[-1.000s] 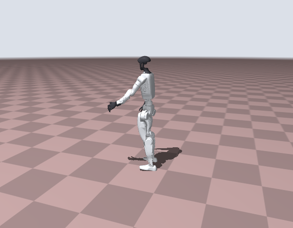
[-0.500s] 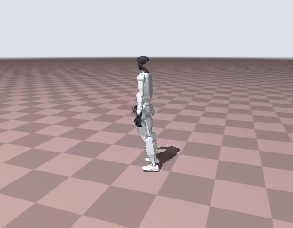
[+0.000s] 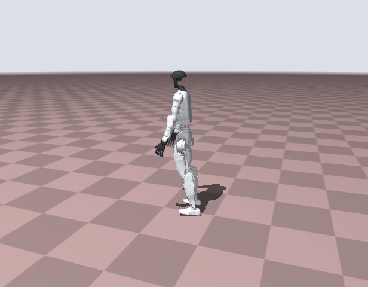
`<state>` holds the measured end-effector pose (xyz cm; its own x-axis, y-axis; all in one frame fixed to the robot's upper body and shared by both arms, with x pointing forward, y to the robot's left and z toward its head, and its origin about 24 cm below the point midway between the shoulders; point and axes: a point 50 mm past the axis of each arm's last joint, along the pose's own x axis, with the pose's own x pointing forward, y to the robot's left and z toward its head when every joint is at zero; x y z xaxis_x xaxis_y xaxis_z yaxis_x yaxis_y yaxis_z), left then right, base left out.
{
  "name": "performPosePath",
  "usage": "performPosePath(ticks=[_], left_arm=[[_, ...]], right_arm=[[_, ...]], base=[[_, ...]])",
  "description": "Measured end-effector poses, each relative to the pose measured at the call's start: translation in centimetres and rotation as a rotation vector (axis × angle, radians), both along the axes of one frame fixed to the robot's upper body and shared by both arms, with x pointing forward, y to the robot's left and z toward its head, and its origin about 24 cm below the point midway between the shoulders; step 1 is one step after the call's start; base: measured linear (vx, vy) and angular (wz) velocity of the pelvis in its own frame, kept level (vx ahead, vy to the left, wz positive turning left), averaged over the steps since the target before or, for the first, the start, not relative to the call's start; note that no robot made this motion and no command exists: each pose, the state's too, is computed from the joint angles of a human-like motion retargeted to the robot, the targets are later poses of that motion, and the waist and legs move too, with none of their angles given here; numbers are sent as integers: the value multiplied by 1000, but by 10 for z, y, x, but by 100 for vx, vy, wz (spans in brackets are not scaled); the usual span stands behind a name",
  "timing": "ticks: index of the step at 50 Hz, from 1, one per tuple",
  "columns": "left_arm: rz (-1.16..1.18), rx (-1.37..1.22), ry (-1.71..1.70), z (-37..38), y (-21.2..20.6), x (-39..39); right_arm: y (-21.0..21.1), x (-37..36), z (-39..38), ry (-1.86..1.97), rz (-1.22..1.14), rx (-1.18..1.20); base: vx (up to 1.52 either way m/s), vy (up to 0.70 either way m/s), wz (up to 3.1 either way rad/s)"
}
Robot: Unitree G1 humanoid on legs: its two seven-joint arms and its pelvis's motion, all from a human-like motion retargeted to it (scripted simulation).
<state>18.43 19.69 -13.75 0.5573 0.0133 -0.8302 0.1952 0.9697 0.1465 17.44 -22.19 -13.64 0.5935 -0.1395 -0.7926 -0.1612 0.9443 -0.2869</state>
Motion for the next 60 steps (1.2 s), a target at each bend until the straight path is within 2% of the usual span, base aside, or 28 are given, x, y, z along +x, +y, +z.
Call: performPosePath(ticks=[11, 21, 30, 42, 60], left_arm=[[-125, 34, -146, 22, -16, 43], [-180, 28, -95, 15, -21, 33], [-24, -40, -42, 6, -13, 15], [47, -31, -17, 1, -4, 4], [-68, 9, -15, 4, -9, 10]], right_arm=[[7, 13, 5, -40, 36, 4], [2, -3, -2, 28, 42, 8], [-6, -13, -5, 66, 24, -5], [-6, -15, -5, 47, 7, -2], [-2, -1, 1, -16, 15, 0]], base=[[0, 0, 0], [0, 0, 0], [0, 0, 0], [0, 0, 0], [3, -1, 0]])
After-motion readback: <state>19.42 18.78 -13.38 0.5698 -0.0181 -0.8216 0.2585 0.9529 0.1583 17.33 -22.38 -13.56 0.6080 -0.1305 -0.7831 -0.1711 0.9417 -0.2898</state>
